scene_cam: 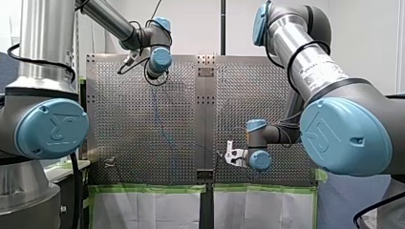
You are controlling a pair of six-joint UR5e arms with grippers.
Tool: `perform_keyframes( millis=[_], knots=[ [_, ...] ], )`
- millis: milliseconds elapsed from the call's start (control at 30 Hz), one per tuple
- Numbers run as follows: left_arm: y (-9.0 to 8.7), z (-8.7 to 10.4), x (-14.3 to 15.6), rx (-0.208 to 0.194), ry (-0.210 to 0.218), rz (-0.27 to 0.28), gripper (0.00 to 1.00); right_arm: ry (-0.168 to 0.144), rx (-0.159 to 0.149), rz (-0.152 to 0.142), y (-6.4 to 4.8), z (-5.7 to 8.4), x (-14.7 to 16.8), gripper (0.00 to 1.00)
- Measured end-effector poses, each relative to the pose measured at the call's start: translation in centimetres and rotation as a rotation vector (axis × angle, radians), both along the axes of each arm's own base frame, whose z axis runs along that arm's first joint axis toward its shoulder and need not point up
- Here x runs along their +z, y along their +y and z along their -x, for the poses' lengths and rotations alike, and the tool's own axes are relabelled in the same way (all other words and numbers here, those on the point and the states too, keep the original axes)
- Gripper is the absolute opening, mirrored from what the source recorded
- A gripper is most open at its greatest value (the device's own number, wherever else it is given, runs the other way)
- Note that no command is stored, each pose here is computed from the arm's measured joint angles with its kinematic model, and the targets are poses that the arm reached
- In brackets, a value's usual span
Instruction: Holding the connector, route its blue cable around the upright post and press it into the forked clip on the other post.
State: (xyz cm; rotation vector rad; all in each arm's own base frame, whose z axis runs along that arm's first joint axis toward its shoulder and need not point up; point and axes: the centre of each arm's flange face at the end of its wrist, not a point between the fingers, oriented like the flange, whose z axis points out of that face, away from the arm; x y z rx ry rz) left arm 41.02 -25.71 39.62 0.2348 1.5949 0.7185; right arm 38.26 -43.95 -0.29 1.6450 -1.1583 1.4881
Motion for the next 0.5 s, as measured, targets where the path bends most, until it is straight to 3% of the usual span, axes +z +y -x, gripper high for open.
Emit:
perform_keyframes(
  millis=[300,500],
  knots=[
    [-0.4,-0.7,0.9,-0.05,-0.019,0.019,0.99,-0.008,0.001,0.001,0.0,-0.1,0.0,0.0],
    [-0.8,-1.7,0.9,-0.046,-0.005,0.017,0.99,-0.009,0.001,0.001,0.0,-0.1,0.0,0.0]
  ],
)
